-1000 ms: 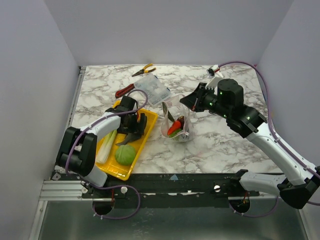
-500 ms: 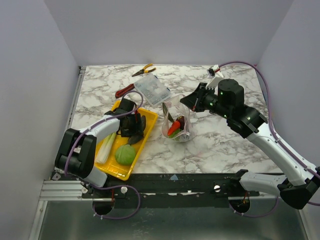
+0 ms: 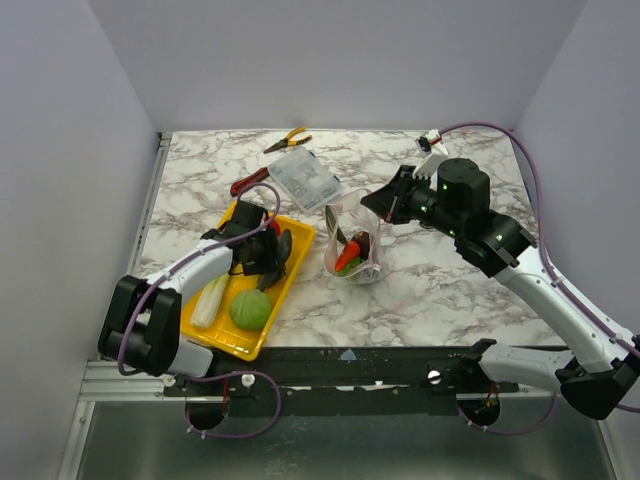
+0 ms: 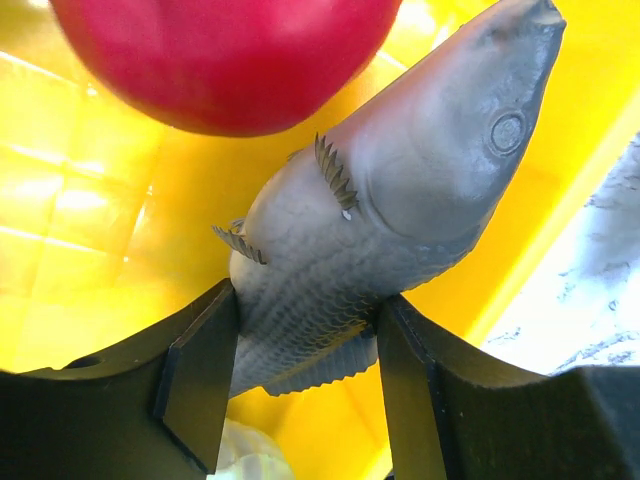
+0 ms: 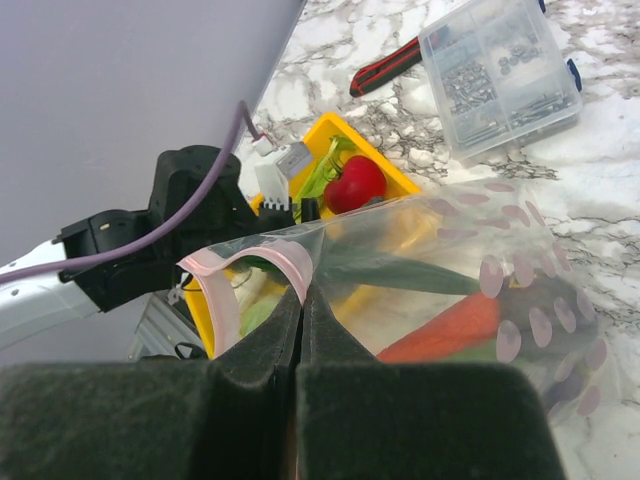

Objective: Place the food in the zip-top bag and seal the zipper
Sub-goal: Pick up the fake fish from the bin, then place the fake fish in the zipper food storage bag.

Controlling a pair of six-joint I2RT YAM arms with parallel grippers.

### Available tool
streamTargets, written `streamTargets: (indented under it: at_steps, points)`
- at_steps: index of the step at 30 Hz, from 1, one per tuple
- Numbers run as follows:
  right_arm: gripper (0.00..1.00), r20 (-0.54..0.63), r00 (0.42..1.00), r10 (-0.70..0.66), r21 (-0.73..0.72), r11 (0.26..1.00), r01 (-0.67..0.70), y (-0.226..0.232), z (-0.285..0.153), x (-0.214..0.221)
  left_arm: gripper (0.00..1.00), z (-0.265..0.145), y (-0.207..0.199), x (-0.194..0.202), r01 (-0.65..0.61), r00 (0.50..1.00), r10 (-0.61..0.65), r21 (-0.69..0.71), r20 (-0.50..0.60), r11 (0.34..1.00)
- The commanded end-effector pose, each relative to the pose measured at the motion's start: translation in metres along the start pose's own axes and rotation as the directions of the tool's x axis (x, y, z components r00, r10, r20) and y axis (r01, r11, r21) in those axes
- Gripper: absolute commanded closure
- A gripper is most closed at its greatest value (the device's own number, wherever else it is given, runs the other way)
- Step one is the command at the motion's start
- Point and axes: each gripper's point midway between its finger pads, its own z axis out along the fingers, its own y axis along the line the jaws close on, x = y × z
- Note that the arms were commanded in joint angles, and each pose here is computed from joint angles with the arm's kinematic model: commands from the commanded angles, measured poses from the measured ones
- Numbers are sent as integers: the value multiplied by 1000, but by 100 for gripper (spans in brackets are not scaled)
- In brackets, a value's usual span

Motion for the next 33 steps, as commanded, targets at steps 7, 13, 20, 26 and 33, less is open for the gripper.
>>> streamTargets:
  at_steps: [7,13,20,26,33]
  points:
    - [99,32,999,-5,-16,1000,6,5,-1,-7,100,-59,-2,-19,-88,981,86,8,175,996]
    - [99,23,1000,-4,-11,1000,5,2,5,-3,100,-108,-26,-27,-189,958,164,90,235,978]
    - [99,52,998,-41,55,998,39,-8,9,-13,100,-173,-91,0,-185,983,163,415,88,891]
    - [99,111,982,-150,163,978,131,-20,7,-41,100,-218,-138,28,-72,990,134,627,-53,775]
    - [99,142,954,-263,210,950,230,-20,11,-65,100,-263,-173,39,-111,987,161,671,-12,733]
